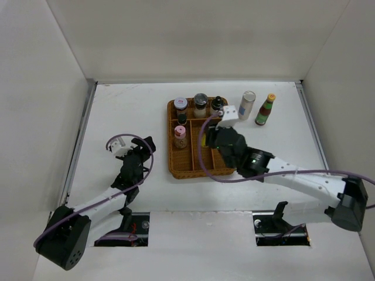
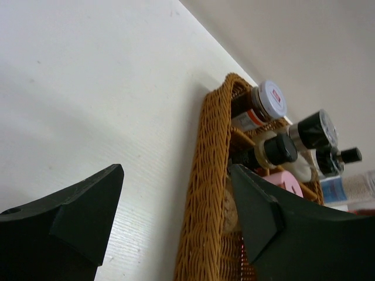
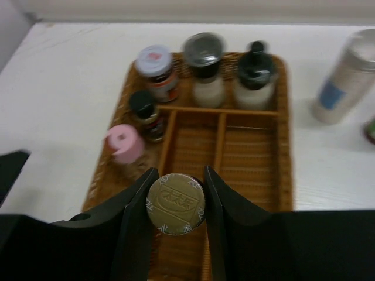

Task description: Organize the condiment bottles

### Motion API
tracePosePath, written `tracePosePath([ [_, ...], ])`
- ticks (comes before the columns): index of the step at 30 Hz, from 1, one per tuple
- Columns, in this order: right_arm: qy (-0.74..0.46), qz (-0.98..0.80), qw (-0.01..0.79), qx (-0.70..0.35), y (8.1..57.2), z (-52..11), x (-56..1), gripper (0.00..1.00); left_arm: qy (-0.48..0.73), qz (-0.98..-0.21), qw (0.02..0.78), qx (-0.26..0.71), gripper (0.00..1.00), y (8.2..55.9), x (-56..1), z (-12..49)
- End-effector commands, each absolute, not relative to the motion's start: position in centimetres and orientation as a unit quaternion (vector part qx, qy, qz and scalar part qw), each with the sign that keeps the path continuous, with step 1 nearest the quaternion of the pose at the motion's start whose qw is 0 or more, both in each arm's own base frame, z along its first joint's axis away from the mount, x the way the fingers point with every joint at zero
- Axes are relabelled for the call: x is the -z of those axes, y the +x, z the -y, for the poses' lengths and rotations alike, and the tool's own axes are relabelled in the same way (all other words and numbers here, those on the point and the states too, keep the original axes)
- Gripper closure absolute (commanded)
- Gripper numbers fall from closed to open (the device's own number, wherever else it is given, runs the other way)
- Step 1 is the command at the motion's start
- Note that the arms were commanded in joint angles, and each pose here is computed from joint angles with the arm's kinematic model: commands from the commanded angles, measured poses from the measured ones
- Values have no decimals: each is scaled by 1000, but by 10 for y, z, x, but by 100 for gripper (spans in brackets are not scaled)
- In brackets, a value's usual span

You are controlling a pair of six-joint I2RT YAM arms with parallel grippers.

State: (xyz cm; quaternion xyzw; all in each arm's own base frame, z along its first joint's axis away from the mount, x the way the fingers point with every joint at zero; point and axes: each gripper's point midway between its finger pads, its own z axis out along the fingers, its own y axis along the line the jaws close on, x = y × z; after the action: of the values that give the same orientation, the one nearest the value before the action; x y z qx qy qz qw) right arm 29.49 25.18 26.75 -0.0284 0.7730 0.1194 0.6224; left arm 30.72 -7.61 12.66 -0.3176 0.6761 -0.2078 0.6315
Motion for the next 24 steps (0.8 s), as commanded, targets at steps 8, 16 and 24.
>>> tracePosePath([
  [8,-85,-742,621,-238,294,-391,-271,70,-337,-671,615,239,27,315,-128,80],
  [16,-112,-767,598,-204,306,-418,-201,68,-333,-671,614,249,27,314,-130,84],
  [24,-128,-782,580,-189,303,-416,-175,56,-332,-676,610,246,27,315,-126,85],
])
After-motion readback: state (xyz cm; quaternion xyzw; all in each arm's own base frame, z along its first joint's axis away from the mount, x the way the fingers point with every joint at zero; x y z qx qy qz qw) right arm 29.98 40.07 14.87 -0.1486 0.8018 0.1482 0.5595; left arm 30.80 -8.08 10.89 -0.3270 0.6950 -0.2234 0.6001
